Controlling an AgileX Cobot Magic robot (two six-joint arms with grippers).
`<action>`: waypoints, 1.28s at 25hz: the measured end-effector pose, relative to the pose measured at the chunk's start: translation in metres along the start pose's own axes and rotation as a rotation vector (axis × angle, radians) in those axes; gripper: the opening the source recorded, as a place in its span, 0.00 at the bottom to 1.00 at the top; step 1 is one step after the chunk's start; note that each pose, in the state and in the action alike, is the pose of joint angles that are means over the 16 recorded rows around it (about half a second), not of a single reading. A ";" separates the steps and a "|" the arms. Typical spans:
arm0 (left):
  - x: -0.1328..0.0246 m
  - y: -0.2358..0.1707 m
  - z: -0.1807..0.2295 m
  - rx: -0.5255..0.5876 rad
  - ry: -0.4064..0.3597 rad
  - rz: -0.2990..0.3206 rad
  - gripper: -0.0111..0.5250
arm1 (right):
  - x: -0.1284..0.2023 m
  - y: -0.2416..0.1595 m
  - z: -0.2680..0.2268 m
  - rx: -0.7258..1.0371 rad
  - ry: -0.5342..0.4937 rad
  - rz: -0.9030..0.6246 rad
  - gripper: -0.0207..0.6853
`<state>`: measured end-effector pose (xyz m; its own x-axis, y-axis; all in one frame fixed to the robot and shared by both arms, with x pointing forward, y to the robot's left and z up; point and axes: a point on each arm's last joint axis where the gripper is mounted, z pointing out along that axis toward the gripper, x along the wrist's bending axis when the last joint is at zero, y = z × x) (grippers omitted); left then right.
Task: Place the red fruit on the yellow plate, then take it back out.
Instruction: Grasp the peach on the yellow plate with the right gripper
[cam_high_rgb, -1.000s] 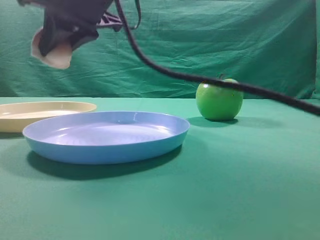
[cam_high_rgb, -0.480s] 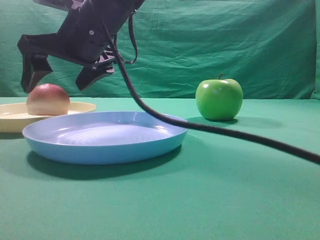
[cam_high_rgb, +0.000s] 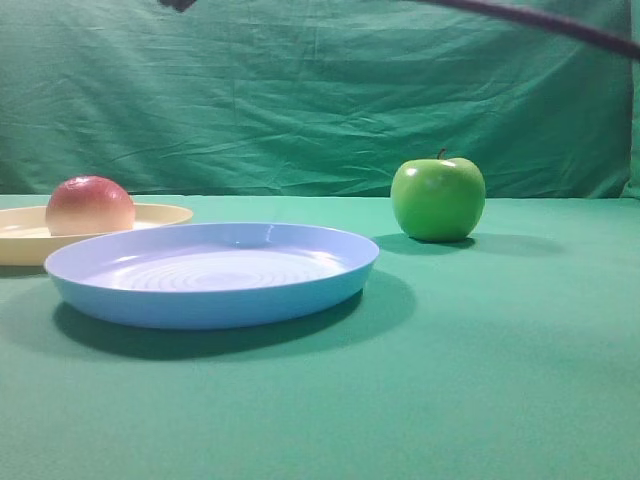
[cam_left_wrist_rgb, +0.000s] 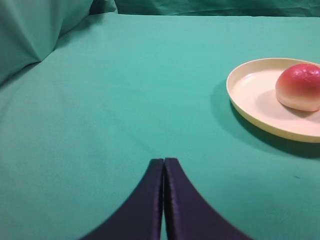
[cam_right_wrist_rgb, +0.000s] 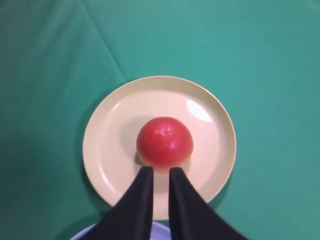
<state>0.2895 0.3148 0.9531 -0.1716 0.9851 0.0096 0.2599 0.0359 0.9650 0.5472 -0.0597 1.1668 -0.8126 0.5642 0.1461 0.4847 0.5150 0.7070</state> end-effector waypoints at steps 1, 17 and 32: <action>0.000 0.000 0.000 0.000 0.000 0.000 0.02 | 0.002 -0.002 -0.014 -0.006 -0.015 0.015 0.03; 0.000 0.000 0.000 0.000 0.000 0.000 0.02 | 0.066 -0.130 -0.146 -0.253 -0.157 0.080 0.03; 0.000 0.000 0.000 0.000 0.000 0.000 0.02 | 0.089 -0.237 -0.192 -0.483 -0.365 0.162 0.03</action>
<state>0.2895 0.3148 0.9531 -0.1716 0.9851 0.0096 0.2599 0.0359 0.9650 0.2980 -0.2560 1.1451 -0.5369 0.8387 0.0916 0.3220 0.1033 0.9411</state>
